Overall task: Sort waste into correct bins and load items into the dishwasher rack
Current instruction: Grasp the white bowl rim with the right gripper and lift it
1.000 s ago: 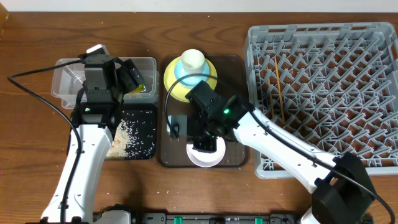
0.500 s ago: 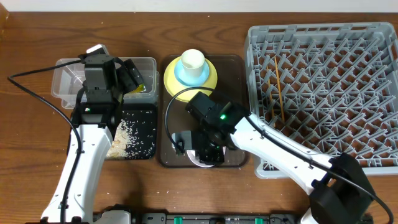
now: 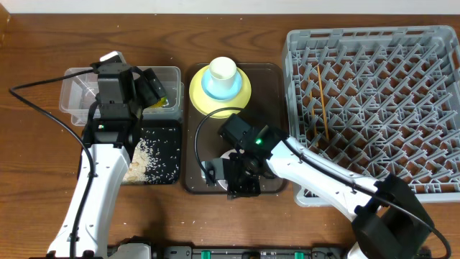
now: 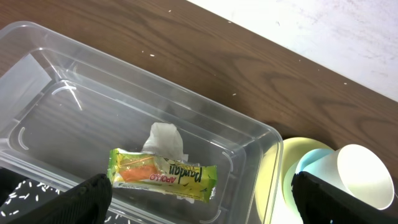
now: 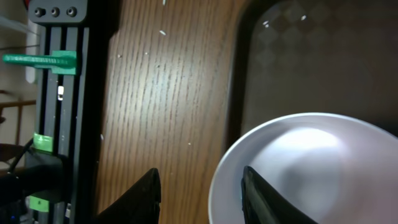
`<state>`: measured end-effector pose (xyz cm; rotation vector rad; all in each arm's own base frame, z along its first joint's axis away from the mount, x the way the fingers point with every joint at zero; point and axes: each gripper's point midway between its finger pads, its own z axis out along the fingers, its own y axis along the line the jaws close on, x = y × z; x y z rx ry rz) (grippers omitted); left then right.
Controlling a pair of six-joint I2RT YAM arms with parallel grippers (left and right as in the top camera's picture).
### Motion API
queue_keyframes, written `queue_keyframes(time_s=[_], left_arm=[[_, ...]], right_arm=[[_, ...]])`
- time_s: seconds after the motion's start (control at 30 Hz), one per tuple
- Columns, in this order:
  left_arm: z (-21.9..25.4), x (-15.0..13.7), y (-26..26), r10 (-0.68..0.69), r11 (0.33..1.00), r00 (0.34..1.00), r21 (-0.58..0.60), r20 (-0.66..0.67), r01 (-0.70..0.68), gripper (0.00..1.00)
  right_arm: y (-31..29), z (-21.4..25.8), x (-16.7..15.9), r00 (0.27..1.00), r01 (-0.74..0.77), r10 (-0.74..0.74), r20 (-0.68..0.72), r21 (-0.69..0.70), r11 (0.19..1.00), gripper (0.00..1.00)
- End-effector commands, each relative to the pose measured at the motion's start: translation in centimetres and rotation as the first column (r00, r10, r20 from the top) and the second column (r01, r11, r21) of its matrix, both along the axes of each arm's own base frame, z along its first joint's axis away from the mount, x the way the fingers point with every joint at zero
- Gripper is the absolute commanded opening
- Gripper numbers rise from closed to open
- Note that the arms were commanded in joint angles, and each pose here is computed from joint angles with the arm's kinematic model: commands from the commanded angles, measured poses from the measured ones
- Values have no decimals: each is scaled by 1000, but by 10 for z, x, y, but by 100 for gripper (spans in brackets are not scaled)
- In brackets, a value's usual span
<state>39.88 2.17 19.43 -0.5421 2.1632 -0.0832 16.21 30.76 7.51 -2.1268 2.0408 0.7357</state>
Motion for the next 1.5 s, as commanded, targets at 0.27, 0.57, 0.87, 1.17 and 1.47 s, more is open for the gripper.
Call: queue_keyframes(time_s=[0.27,0.57,0.87,1.17,1.47], left_arm=[[10,2,3,5,1000,1000,15,19,-6,95],[10,2,3,5,1000,1000,15,19,-6,95],[10,2,3,5,1000,1000,15,19,-6,95],[10,2,3,5,1000,1000,15,20,-6,95],[10,2,3,5,1000,1000,15,19,-5,95]], right_arm=[[2,-21,-12,995,71,-70,-65,1,998,41],[-10,-40,-22,992,89,-92,-91,-31,996,31],[-11,-41,-21,992,90,-93,-85,-37,995,15],[-29,-55,8,988,134,-121,93,-142,981,21],[-26,-55,22,975,179,-157,154,-135,975,11]])
